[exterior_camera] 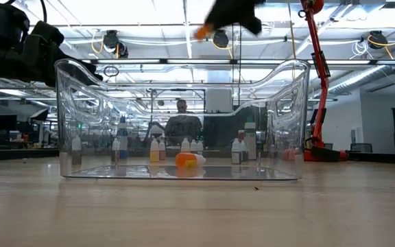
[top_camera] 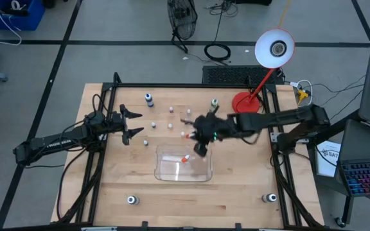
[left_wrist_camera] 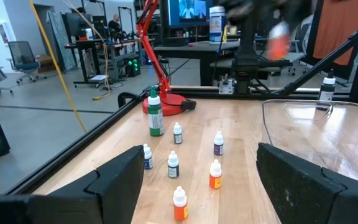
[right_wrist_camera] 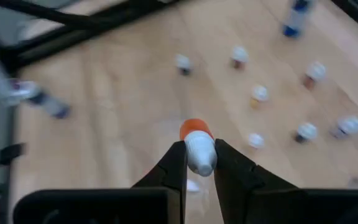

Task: Pick & Place food coloring
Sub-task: Put the small orange food coloring bottle into the transparent bin

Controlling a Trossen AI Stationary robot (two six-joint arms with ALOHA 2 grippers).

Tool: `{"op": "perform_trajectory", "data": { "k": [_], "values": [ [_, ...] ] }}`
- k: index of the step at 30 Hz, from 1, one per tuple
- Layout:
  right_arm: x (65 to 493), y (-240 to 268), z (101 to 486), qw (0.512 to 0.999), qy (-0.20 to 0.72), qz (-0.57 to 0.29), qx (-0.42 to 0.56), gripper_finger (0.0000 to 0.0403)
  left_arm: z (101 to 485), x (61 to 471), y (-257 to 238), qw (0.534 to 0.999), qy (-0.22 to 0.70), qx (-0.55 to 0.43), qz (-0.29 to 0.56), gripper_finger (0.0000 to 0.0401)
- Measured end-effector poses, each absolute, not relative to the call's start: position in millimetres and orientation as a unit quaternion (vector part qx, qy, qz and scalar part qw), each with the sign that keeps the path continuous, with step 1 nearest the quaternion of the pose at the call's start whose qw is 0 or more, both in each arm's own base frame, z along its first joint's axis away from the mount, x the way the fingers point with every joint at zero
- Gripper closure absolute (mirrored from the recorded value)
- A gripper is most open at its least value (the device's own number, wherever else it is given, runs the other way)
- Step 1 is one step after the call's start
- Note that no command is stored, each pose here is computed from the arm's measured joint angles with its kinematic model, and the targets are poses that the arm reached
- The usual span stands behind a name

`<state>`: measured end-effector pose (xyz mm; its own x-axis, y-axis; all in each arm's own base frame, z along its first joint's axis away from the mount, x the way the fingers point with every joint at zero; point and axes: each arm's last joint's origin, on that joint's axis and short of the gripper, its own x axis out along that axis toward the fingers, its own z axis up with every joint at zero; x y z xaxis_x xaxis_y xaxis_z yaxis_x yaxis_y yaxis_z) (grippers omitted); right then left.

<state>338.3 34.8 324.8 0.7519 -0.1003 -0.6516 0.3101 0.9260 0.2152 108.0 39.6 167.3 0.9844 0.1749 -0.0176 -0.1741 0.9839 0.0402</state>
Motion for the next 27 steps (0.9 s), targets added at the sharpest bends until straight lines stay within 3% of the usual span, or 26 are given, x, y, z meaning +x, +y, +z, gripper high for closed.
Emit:
{"op": "perform_trajectory", "data": {
  "k": [4, 13, 27],
  "values": [
    [350.1, 69.8, 347.6, 0.936, 0.321, -0.088, 0.113, 0.0360, 167.3, 108.0, 39.6, 0.996, 0.011, 0.019, 0.087, 0.0096],
    [405.6, 114.1, 362.6, 0.908, 0.412, -0.059, 0.052, 0.0360, 167.3, 108.0, 39.5, 0.996, 0.011, 0.019, 0.087, 0.0096],
    [442.5, 119.3, 227.5, 0.769, 0.634, -0.076, 0.031, 0.0360, 167.3, 108.0, 39.6, 0.996, 0.011, 0.019, 0.088, 0.0096]
  ]
}}
